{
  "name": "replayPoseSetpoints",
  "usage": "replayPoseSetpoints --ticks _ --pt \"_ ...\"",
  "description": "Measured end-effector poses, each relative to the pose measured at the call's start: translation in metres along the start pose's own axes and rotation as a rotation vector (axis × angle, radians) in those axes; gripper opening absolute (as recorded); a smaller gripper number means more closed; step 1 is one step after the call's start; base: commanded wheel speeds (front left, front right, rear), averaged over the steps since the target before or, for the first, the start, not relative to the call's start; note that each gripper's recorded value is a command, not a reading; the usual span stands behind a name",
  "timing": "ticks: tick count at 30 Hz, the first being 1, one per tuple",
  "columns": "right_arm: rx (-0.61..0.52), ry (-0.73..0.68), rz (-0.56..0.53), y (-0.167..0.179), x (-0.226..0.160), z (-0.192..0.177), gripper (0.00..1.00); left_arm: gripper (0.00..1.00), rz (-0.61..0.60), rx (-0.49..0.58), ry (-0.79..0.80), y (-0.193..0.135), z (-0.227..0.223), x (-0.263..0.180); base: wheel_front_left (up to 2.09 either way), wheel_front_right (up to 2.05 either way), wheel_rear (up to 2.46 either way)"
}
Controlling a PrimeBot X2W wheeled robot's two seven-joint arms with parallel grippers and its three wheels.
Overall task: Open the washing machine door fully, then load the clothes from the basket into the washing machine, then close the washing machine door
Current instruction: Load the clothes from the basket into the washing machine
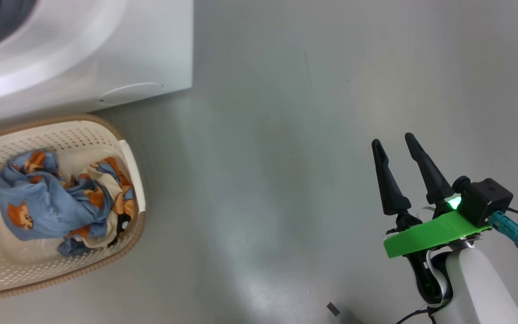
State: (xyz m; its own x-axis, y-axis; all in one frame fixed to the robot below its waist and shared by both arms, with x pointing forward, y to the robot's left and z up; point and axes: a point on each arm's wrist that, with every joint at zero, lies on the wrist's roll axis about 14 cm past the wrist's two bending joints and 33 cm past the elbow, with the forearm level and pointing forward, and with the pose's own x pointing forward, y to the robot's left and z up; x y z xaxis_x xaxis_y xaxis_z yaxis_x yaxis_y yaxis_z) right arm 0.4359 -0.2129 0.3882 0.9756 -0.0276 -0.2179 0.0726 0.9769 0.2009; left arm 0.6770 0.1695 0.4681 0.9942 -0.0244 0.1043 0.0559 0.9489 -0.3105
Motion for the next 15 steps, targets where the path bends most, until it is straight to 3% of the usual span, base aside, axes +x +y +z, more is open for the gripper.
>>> replayPoseSetpoints --ticks 15 --pt "-0.024 -0.042 0.048 0.009 0.003 0.017 1.0 1.0 0.007 0.045 0.085 0.011 -0.015 -0.066 0.0 0.0 0.0"
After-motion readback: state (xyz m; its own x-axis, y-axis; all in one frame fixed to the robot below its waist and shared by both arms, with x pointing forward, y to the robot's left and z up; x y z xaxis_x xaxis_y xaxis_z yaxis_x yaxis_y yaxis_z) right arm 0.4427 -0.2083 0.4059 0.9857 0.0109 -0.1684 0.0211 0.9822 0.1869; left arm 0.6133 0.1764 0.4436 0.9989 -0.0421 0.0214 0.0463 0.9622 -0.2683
